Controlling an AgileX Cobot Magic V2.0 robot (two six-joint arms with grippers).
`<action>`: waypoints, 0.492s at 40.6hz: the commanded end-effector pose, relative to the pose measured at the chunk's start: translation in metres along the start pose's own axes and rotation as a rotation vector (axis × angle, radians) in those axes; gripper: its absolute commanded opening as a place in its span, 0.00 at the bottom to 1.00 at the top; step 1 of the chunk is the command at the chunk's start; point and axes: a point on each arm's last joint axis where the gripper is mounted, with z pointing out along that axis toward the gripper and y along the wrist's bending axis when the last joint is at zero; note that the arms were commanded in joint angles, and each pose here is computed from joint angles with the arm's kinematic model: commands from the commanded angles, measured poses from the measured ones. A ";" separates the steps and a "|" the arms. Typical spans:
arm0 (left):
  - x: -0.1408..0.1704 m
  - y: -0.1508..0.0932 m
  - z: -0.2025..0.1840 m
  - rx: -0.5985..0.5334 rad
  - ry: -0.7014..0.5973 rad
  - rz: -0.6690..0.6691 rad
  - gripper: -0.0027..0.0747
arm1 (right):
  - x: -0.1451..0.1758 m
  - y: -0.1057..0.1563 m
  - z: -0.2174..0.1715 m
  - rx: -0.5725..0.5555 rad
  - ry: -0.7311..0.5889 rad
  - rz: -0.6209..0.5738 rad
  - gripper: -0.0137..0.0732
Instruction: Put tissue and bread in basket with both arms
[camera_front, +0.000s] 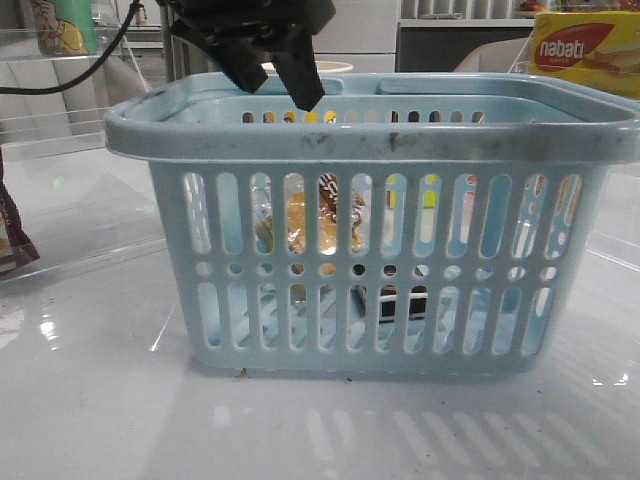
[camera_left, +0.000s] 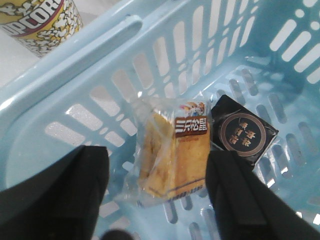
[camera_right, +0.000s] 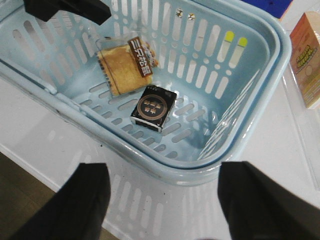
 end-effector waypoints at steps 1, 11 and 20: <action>-0.020 -0.001 -0.042 -0.018 -0.154 0.002 0.69 | -0.013 -0.001 -0.007 0.015 -0.097 -0.016 0.80; -0.016 -0.006 -0.109 0.006 -0.229 -0.021 0.69 | -0.013 -0.001 -0.007 0.015 -0.097 -0.016 0.80; 0.020 -0.014 -0.172 -0.010 -0.332 -0.019 0.69 | -0.013 -0.001 -0.007 0.014 -0.097 -0.016 0.80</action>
